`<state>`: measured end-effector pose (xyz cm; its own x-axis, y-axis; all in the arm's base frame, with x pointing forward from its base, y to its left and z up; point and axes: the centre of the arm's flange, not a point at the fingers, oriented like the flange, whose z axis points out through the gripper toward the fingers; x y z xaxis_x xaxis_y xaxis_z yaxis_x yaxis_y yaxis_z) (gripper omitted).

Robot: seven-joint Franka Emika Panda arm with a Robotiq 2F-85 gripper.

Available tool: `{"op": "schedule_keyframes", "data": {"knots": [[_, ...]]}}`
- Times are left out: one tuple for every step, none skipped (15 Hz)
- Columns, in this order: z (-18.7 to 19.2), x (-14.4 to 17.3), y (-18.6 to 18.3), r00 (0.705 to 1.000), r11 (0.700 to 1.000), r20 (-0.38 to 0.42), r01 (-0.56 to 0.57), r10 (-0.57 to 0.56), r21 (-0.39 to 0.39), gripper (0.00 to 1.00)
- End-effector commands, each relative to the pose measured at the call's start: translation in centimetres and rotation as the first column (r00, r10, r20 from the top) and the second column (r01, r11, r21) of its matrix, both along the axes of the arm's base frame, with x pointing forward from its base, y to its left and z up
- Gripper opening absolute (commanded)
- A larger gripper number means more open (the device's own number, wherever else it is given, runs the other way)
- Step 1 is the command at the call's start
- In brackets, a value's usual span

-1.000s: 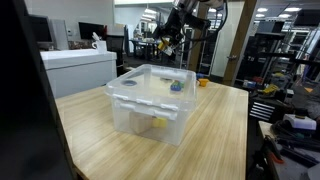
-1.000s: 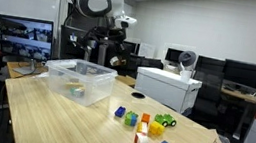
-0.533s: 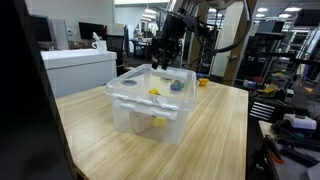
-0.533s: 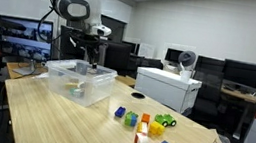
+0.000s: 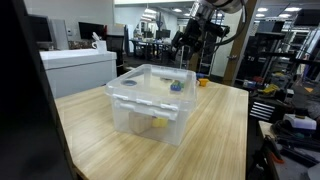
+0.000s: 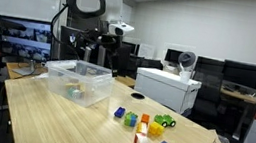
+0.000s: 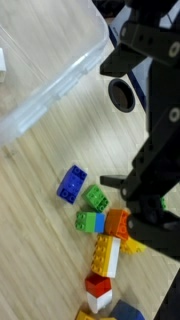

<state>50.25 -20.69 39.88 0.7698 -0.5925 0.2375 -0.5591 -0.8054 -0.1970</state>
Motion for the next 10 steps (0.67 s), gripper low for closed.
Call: {"op": "schedule_keyframes", "data": {"knots": [[-2.1, -1.1, -4.2, 0.994, 0.995, -0.05, 0.095, -0.096, -0.011, 1.0], [-3.1, -1.6, -5.2, 0.991, 0.993, -0.07, 0.115, -0.116, -0.015, 1.0], [-4.4, -1.9, -6.2, 0.986, 0.99, -0.094, 0.136, -0.138, -0.024, 1.0], [-6.2, -2.3, -7.7, 0.978, 0.986, -0.125, 0.164, -0.167, -0.035, 1.0], [-7.3, -2.5, -8.4, 0.972, 0.982, -0.14, 0.184, -0.187, -0.037, 1.0], [-8.7, -2.5, -9.3, 0.968, 0.979, -0.151, 0.198, -0.202, -0.046, 1.0], [-9.8, -2.5, -9.9, 0.966, 0.978, -0.152, 0.202, -0.208, -0.054, 1.0], [-11.2, -2.4, -10.4, 0.963, 0.975, -0.158, 0.212, -0.219, -0.064, 1.0], [-12.2, -2.0, -10.5, 0.962, 0.974, -0.156, 0.214, -0.223, -0.075, 1.0], [-13.1, -1.6, -10.5, 0.962, 0.973, -0.158, 0.213, -0.225, -0.088, 1.0]]}}
